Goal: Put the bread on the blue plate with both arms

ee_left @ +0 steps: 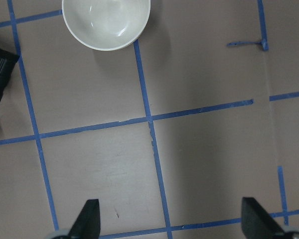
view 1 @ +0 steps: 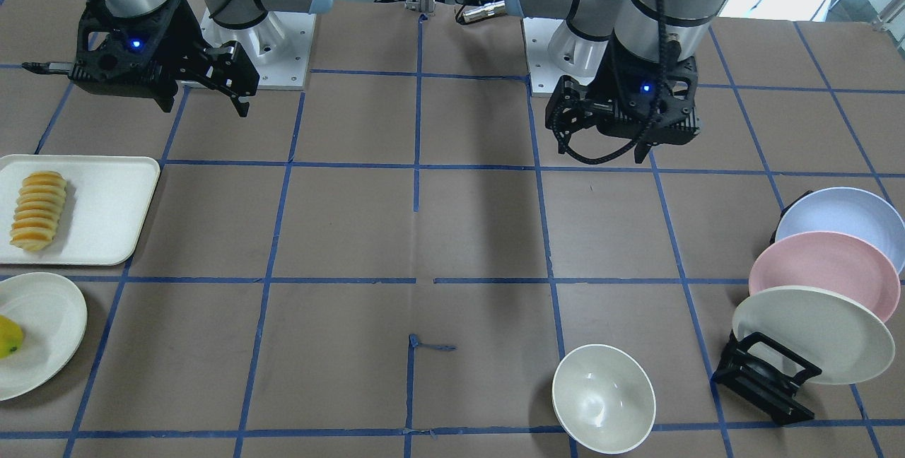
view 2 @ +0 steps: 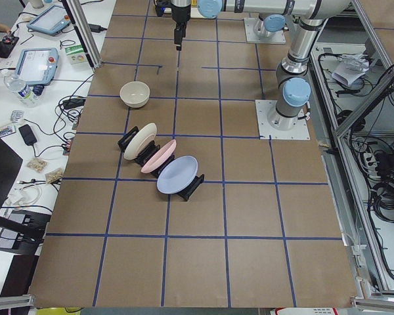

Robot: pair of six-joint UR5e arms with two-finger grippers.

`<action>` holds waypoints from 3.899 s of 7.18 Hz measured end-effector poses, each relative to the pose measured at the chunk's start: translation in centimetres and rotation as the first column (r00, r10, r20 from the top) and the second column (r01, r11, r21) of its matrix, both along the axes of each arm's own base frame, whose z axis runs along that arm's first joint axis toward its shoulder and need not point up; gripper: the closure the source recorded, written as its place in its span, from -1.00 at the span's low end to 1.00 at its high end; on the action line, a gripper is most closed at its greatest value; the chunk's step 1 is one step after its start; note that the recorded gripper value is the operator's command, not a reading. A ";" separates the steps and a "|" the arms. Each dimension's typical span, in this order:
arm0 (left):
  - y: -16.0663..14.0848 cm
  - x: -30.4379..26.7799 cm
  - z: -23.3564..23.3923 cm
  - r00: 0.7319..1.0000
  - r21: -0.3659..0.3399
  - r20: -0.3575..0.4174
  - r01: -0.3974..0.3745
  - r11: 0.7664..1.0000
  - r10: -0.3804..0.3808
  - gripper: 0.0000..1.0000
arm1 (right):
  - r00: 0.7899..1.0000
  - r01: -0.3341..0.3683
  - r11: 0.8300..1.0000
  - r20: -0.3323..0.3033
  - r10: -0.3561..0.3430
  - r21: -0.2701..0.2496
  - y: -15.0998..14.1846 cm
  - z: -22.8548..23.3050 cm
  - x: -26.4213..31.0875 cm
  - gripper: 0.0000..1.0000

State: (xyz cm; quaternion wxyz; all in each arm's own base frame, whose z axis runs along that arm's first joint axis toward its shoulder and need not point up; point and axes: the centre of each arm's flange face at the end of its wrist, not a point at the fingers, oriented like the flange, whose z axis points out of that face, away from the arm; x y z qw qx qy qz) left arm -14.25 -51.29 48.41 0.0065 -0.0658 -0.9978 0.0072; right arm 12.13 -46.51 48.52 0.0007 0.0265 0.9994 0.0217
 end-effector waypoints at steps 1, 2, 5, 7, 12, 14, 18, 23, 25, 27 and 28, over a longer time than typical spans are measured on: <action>0.1 0.7 0.1 1.000 0.012 -0.022 -0.016 1.000 0.017 -1.00 | 1.000 0.000 1.000 0.001 0.000 0.000 0.0 0.0 0.0 -1.00; 0.5 0.9 0.3 0.999 0.014 -0.025 -0.029 0.999 0.029 -1.00 | 1.000 0.000 1.000 0.001 0.000 0.000 0.0 0.0 0.0 -1.00; 1.0 1.2 0.3 0.999 0.015 0.003 -0.035 0.999 0.035 -1.00 | 1.000 0.000 1.000 0.004 0.000 0.000 0.0 0.0 0.0 -1.00; 1.0 1.5 0.3 0.999 0.012 0.017 -0.028 1.000 0.028 -1.00 | 1.000 -0.002 1.000 0.005 0.002 0.027 0.0 -0.7 -0.1 -1.00; -0.4 14.9 0.3 0.985 0.017 0.089 -0.147 0.989 0.145 -1.00 | 0.998 -0.059 0.995 0.040 0.056 0.075 -1.0 -4.9 -11.0 -1.00; 0.1 26.0 -0.2 0.965 -0.004 0.096 -0.244 0.970 0.244 -1.00 | 1.000 -0.024 0.999 0.007 0.024 0.034 -1.8 -8.6 -19.3 -1.00; 1.8 43.8 -6.3 0.847 0.006 0.094 -0.526 0.850 0.524 -1.00 | 0.993 -0.022 0.998 -0.112 0.028 0.053 -3.1 -18.9 -33.8 -1.00; 0.3 51.7 -15.7 0.761 0.010 0.147 -0.640 0.769 0.632 -0.74 | 0.997 -0.038 0.994 -0.063 0.045 0.103 -2.5 -28.0 -41.0 -1.00; 0.3 52.6 -17.5 0.738 0.040 0.202 -0.663 0.748 0.643 -0.43 | 0.998 -0.045 0.990 -0.036 0.050 0.135 -1.7 -29.5 -40.5 -1.00; 0.5 53.0 -18.5 0.730 0.061 0.238 -0.670 0.740 0.641 0.42 | 0.996 -0.084 0.984 -0.010 0.086 0.158 -1.0 -30.5 -39.9 -1.00; 0.5 53.0 -18.7 0.728 0.064 0.241 -0.671 0.738 0.641 0.85 | 0.995 -0.102 0.982 -0.003 0.104 0.161 -0.9 -30.8 -39.8 -0.93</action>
